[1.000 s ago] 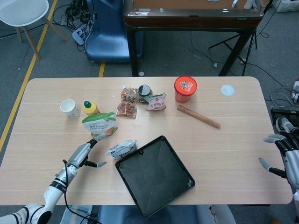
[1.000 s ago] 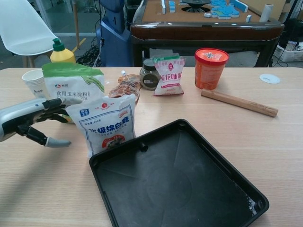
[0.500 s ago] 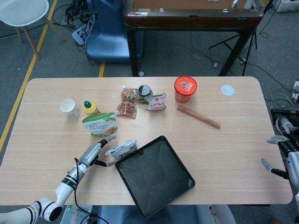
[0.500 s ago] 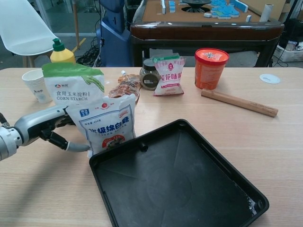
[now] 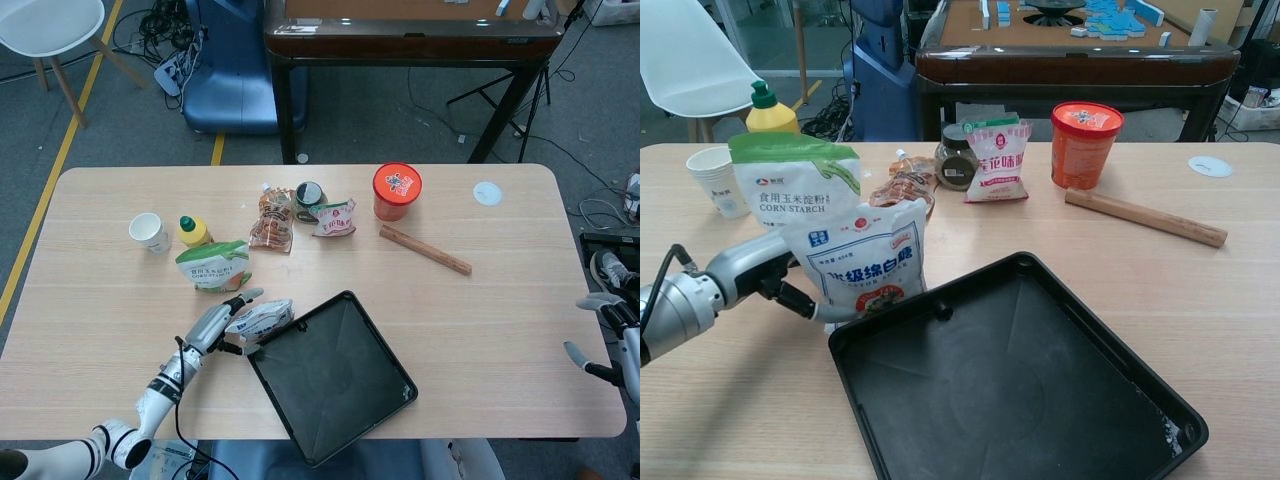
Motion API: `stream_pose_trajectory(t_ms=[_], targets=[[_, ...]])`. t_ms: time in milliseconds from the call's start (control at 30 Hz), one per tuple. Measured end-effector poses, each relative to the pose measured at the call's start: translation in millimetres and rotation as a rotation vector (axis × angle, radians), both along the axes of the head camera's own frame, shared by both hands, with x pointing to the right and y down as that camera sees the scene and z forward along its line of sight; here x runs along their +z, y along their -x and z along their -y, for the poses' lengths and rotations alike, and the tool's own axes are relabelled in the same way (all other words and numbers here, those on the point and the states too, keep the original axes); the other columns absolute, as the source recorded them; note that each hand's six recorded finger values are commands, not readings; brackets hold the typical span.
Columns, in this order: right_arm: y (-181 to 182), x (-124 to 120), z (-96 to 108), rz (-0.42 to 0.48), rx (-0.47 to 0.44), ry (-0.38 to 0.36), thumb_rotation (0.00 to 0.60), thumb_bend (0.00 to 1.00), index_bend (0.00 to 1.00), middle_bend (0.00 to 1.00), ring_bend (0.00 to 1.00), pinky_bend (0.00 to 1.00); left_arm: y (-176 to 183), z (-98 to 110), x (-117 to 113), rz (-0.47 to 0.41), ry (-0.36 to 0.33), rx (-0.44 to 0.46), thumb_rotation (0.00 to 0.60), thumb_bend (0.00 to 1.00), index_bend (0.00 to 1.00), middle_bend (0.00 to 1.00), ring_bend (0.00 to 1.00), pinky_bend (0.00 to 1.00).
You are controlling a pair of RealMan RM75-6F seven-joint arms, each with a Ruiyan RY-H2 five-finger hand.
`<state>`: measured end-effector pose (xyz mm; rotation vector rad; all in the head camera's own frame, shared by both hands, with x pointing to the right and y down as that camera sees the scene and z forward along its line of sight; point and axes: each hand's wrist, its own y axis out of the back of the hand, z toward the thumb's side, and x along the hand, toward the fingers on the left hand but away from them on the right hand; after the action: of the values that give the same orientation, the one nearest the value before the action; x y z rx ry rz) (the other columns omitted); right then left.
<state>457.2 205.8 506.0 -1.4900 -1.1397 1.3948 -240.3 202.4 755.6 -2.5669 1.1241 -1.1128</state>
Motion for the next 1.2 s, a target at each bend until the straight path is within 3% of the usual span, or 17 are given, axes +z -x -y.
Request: stream_pose_trajectory(t_ms=[333,400,733,967,1200], targets=[[-2.1,-0.3,-0.6,-0.005,0.008,0.0,0.6,0.19,0.36,0.32,0.19,0.17,-8.7,3.1,7.1,-0.003,-0.023,-0.009,0.6,0.16,0.21,0.2,0.24,0.31],[-2.1,-0.3,-0.5,-0.005,0.009,-0.001,0.6,0.19,0.36,0.32,0.19,0.17,-10.7,4.1,10.1,0.003,-0.025,-0.012,0.6,0.16,0.24,0.23,0.27,0.4],[-1.6,-0.9,0.4,-0.005,0.008,-0.004,0.6,0.19,0.36,0.32,0.19,0.17,-8.0,14.4,16.4,0.04,-0.069,-0.012,0.6,0.16,0.42,0.45,0.46,0.61],[0.2,-0.9,0.9,-0.002,0.003,-0.01,0.6,0.19,0.36,0.32,0.17,0.17,-6.2,31.0,3.9,0.044,-0.179,0.038,0.6,0.16,0.47,0.53,0.52,0.67],[0.4,0.8,1.7,0.002,0.0,-0.01,0.6,0.19,0.36,0.32,0.17,0.17,-5.0,53.8,-23.8,0.07,-0.354,0.133,0.6,0.16,0.47,0.53,0.52,0.67]])
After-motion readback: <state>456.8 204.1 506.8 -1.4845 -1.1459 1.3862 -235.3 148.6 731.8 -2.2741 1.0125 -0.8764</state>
